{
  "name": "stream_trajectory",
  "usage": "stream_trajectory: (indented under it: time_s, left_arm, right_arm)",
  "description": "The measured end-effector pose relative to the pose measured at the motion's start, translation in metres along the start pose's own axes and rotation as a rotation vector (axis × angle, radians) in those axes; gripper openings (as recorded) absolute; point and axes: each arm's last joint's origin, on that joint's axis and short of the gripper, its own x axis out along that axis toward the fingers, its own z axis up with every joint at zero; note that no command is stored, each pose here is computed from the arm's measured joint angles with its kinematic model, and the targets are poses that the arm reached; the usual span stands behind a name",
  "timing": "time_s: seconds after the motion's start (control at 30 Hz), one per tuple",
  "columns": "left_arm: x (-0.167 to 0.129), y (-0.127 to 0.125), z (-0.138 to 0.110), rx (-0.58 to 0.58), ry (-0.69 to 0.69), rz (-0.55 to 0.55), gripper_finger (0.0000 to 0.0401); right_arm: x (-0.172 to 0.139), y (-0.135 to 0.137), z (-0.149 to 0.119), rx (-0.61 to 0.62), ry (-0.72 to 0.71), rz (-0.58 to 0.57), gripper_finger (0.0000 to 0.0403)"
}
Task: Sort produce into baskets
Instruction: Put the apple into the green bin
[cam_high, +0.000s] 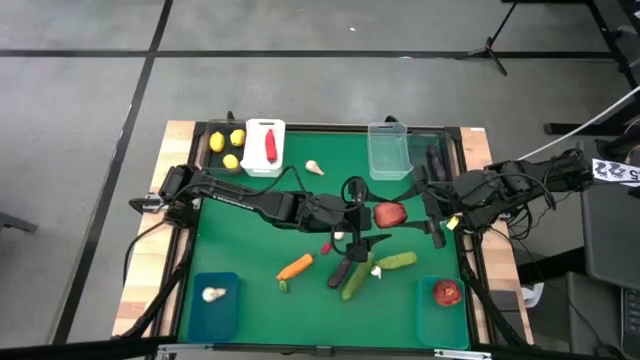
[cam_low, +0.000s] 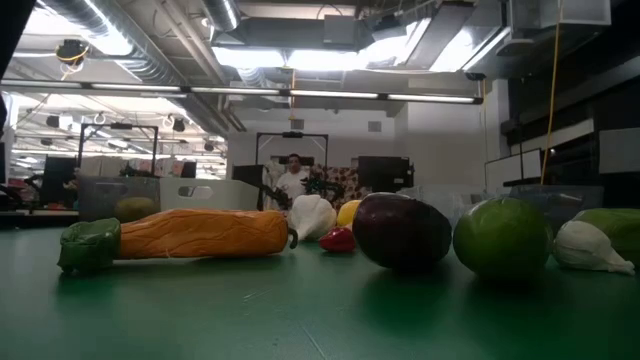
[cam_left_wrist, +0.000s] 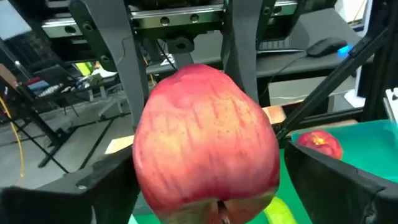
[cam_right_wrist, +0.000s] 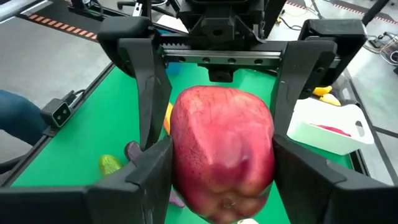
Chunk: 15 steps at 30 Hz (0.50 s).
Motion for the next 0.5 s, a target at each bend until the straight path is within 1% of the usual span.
stream_trajectory:
  time_s: [0.1, 0.23, 0.33, 0.5]
  left_arm:
    - [0.0002, 0.0012, -0.0006, -0.006, 0.009, 0.026, 0.0370]
    - [-0.0003, 0.0035, -0.0009, -0.013, 0.028, 0.125, 0.0366]
    - [-0.0002, 0.0043, -0.0006, -0.017, 0.025, 0.131, 0.0364]
    - [-0.0010, 0.0067, -0.0051, -0.076, 0.073, 0.131, 0.0363]
  right_arm:
    - [-0.0003, -0.0005, -0.0001, 0.004, 0.001, -0.014, 0.0233]
    - [-0.0007, -0.0006, 0.0000, 0.006, 0.001, -0.015, 0.0233]
    - [-0.0008, -0.0006, -0.0002, 0.006, 0.002, -0.014, 0.0233]
    - [-0.0023, -0.0004, -0.0020, 0.004, 0.017, -0.007, 0.0234]
